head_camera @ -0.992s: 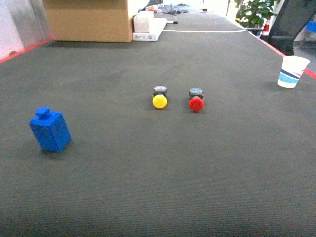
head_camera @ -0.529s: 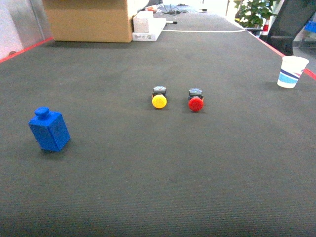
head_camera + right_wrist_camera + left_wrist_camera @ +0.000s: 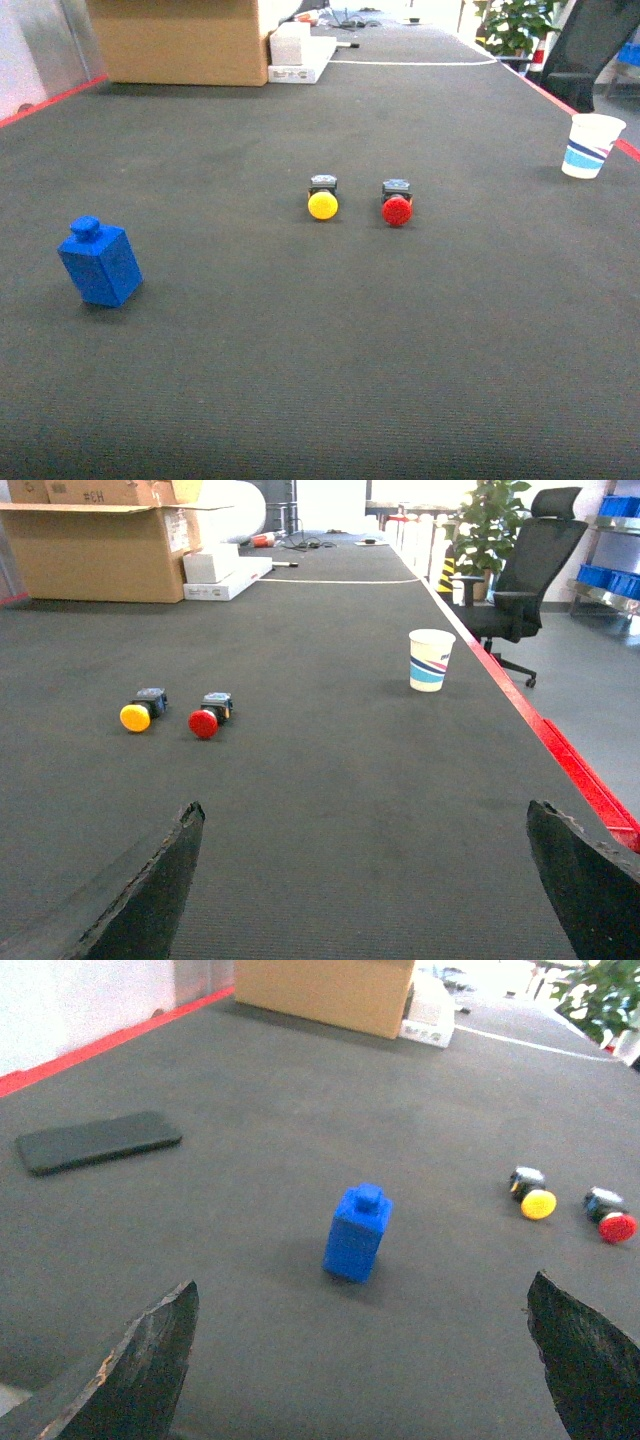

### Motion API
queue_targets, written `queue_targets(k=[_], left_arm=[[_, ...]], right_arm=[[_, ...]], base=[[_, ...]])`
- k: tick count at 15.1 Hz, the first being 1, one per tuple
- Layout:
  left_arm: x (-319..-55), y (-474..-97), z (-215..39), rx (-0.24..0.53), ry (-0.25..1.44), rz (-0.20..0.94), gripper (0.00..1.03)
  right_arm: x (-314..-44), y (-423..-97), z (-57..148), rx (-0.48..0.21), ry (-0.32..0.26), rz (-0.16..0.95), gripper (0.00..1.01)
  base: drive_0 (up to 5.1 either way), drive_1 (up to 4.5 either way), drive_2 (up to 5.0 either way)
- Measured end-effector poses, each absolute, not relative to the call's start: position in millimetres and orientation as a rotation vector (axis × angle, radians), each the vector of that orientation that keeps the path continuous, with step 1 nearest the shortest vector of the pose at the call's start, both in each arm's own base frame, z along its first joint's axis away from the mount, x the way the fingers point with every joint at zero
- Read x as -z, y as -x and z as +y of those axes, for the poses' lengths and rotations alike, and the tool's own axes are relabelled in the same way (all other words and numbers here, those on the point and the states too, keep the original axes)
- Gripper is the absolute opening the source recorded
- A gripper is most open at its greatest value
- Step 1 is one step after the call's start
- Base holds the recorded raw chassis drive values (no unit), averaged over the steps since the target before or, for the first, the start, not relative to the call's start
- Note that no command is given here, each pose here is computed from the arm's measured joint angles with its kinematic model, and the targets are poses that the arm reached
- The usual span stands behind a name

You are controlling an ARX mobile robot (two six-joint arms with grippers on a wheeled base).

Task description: Pick blue part to blue bin on bottom shelf

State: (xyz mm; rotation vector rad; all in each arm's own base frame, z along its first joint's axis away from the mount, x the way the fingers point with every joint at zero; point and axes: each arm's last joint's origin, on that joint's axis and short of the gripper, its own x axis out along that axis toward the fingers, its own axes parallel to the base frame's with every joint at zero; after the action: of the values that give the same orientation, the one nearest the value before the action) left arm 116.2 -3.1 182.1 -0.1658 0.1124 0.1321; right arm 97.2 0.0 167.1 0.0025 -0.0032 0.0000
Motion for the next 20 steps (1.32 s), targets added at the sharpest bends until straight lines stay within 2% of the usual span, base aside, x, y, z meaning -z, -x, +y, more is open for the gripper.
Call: queue_targets(k=[3,5,6,9,10,11,12,13,15,16,19,20], left_arm=[[-208,-130,4,-0.098,0.161,0.089,0.98],[-250,-163,11,0.035,0.12,0.07,0.98],[-258,-181,15,0.076,0.089,0.102,0.98],[-268,-240,44,0.112,0.044,0.234,0.98],[-278,-259,52,0.142,0.029,0.247,0.98],[-283,-280,56,0.21,0.025,0.281,0.98],[-278,-296,58,0.268,0.047,0.338,0.98],[-270,-312,62,0.29,0.055,0.379,0.98],[-258,-339,73,0.276,0.064,0.474,0.98],[-249,-346,73,0.295,0.079,0.547,0.98],[-239,-358,55,0.472,0.092,0.696,0.98],[-242,-364,54,0.48,0.063,0.71,0.98]], right_arm=[[-167,-97,0,0.0,-0.002,-0.003,0.98],[-167,-97,0,0.0,-0.002,-0.004,0.98],[-167,-97,0,0.0,-0.002,-0.003,0.98],[-167,-97,0,0.0,-0.002,-0.003,0.98],[-167,-97,0,0.0,-0.002,-0.003,0.98],[-167,-97,0,0.0,-0.002,-0.003,0.98],[-167,-97,0,0.0,-0.002,-0.003,0.98],[-167,-97,0,0.0,-0.002,-0.003,0.98],[-167,-97,0,0.0,-0.002,-0.003,0.98],[-167,-97,0,0.0,-0.002,-0.004,0.98],[-167,-97,0,0.0,-0.002,-0.003,0.98],[-167,-97,0,0.0,-0.002,-0.003,0.98]], base=[[0.0,0.0,0.0],[0.0,0.0,0.0],[0.0,0.0,0.0],[0.0,0.0,0.0],[0.0,0.0,0.0],[0.0,0.0,0.0],[0.0,0.0,0.0],[0.0,0.0,0.0],[0.0,0.0,0.0],[0.0,0.0,0.0],[0.0,0.0,0.0],[0.0,0.0,0.0]])
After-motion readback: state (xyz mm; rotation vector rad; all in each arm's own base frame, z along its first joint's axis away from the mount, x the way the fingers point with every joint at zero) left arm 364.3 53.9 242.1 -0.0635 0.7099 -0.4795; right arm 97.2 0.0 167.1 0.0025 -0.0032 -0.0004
